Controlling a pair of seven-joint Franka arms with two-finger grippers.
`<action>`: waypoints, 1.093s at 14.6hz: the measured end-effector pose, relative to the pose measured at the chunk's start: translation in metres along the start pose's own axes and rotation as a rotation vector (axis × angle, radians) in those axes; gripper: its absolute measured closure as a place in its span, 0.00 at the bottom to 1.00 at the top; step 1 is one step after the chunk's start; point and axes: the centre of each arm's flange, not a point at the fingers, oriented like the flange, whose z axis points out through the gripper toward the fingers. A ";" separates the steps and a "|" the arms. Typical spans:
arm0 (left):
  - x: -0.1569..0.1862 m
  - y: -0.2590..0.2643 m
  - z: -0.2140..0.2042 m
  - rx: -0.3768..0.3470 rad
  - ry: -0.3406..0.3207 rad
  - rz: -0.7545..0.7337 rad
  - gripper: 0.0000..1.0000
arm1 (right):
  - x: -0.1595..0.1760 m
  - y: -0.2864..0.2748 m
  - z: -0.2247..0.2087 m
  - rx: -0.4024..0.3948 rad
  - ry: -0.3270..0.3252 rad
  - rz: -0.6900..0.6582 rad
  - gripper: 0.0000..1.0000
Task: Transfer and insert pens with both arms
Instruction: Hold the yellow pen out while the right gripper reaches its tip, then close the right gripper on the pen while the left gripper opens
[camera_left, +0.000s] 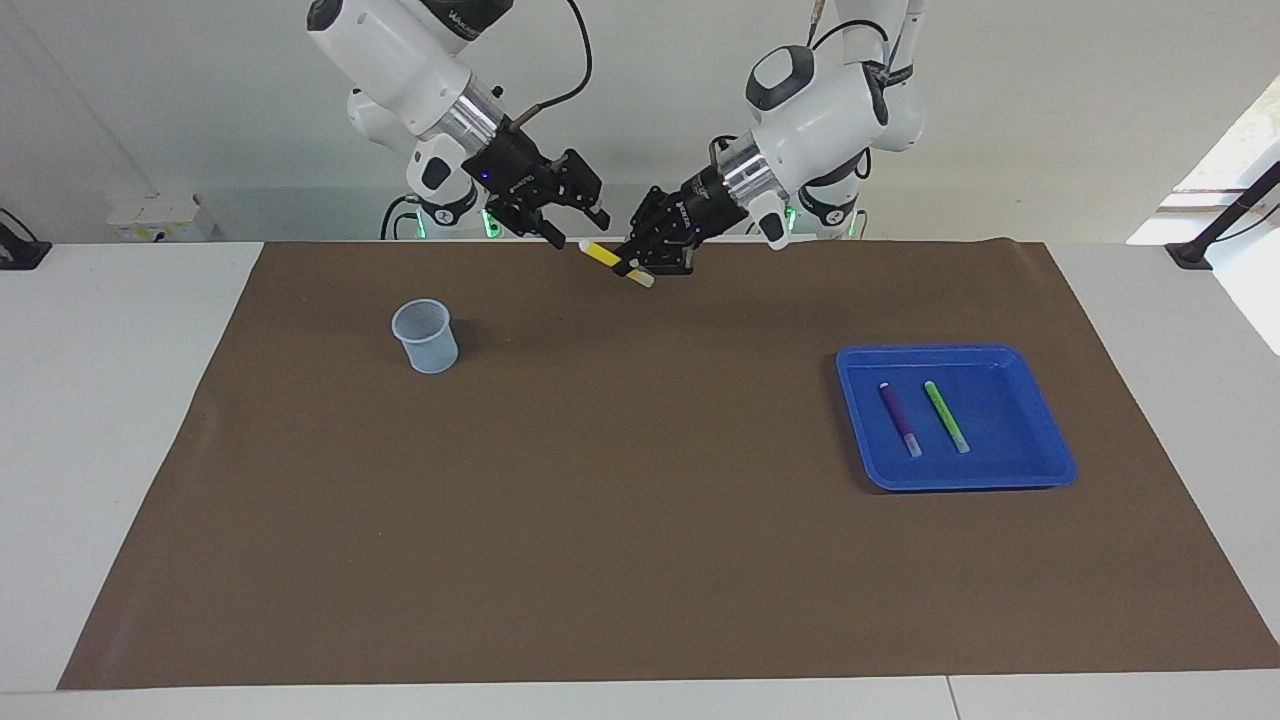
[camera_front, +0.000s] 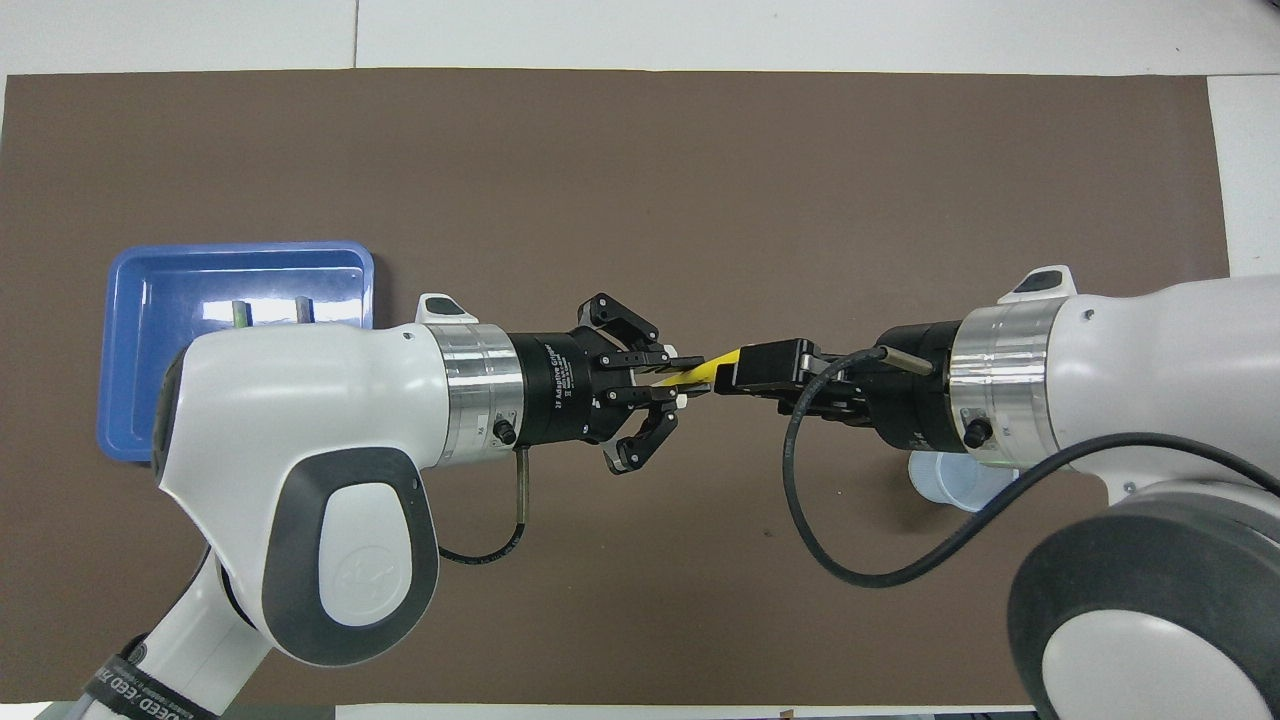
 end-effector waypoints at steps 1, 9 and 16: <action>0.000 0.000 0.000 0.000 0.000 0.000 0.83 | 0.000 -0.001 0.000 0.001 0.003 -0.001 0.35; 0.000 0.000 0.000 0.000 0.000 -0.001 0.83 | 0.010 0.000 0.000 0.021 0.066 0.006 0.39; 0.000 0.000 0.000 0.000 0.000 -0.001 0.83 | 0.007 -0.006 0.003 0.022 0.069 -0.005 0.58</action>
